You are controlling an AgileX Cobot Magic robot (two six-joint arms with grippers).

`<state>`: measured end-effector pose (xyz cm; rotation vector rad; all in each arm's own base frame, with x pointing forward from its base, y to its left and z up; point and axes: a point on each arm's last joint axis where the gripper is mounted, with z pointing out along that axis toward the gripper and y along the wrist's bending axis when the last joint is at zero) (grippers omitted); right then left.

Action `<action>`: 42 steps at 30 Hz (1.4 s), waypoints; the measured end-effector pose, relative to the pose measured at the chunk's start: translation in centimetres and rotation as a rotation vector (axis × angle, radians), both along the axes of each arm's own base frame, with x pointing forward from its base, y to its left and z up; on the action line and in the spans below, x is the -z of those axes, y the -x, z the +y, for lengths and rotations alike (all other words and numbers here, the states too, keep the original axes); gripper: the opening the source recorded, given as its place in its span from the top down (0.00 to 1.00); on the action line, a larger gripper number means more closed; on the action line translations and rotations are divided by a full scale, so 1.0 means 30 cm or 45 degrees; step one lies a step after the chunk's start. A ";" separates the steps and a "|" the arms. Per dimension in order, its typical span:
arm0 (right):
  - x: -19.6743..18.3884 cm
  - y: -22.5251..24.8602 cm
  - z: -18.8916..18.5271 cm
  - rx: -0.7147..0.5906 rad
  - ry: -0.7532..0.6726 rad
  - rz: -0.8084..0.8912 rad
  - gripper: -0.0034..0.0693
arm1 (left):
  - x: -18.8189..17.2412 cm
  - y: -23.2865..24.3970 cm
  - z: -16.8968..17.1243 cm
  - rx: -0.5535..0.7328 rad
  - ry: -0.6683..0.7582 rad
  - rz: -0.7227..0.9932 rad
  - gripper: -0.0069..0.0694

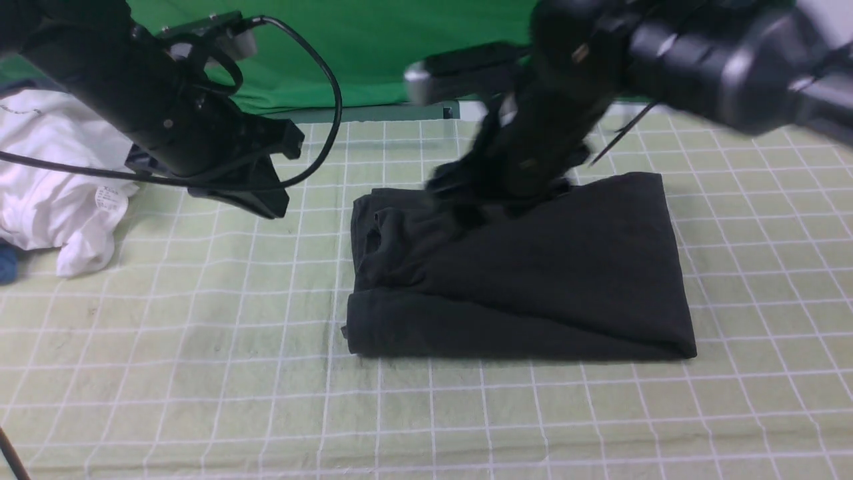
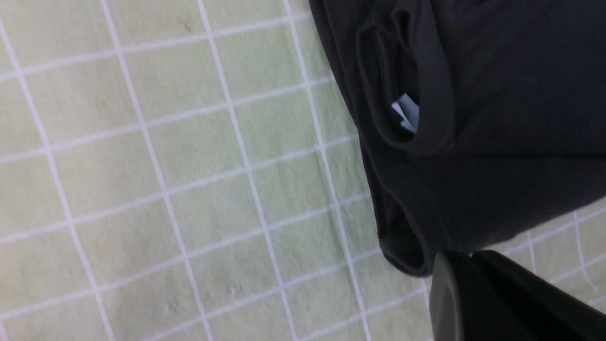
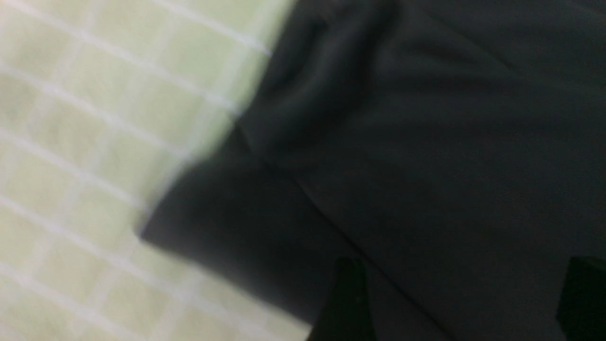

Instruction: Fold a long-sleeved shirt over a green coffee tablecloth.

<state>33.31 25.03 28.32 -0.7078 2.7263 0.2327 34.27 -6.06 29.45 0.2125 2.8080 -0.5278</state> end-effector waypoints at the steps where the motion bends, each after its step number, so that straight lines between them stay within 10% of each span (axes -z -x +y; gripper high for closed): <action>1: -0.037 0.003 -0.077 0.012 0.077 0.024 0.20 | 0.002 0.009 -0.001 0.005 0.002 0.042 0.88; 11: 0.090 0.101 -0.451 0.264 0.285 0.260 0.19 | 0.150 0.091 -0.124 0.048 -0.043 0.204 0.68; 28: 0.400 0.077 -0.466 0.260 0.244 0.204 0.21 | 0.379 0.074 -0.162 -0.152 -0.009 0.145 0.21; 37: 0.405 0.069 -0.462 0.258 0.227 0.181 0.85 | 0.409 0.065 -0.184 -0.145 0.069 0.176 0.43; 42: 0.405 0.068 -0.462 0.257 0.227 0.179 0.90 | 0.404 0.061 -0.192 -0.138 0.108 0.155 0.70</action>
